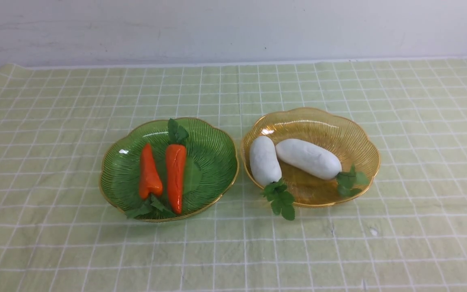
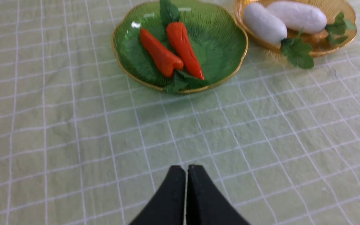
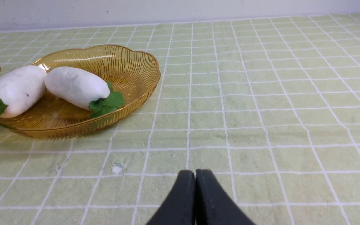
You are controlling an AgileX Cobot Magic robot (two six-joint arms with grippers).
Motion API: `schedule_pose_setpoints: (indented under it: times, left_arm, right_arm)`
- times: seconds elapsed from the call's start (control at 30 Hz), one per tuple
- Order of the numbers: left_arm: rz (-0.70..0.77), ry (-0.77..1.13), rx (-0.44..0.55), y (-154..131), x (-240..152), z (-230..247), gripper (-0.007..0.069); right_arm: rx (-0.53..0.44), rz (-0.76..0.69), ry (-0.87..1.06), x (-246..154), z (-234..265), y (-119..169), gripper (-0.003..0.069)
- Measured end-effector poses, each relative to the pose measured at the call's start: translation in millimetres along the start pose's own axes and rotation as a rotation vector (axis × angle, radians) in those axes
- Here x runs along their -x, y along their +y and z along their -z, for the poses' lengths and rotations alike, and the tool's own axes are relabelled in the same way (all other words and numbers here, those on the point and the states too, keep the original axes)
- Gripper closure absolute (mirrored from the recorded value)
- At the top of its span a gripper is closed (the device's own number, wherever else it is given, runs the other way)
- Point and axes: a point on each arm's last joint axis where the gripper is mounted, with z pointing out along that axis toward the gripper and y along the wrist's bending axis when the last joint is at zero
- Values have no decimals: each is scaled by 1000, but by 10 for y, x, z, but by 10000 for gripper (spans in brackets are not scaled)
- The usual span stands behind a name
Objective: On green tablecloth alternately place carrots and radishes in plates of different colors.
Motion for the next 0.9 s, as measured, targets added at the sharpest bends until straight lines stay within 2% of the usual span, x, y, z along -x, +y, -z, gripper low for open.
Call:
schedule_pose_setpoints:
  times: [0.3,0.33,0.37,0.5,0.63,0.9]
  left_arm:
    - [15,-379,-46,-10,-184,-295,633]
    - [15,-419,-116,-19,-179,-348,633]
    - [38,-445,-70,-24,-184,-383,633]
    - [66,-532,-90,-27,-216,-524,633]
    - [71,-552,-89,-21,-274,-626,633]
    - [73,-472,-82,-11,-473,-837,633]
  right_arm:
    - [0,0,0,0,0,0,673]
    - [0,0,0,0,0,0,673]
    - [0,0,0,0,0,0,673]
    - [0,0,0,0,0,0,673]
    - [0,0,0,0,0,0,673]
    - [0,0,0,0,0,0,673]
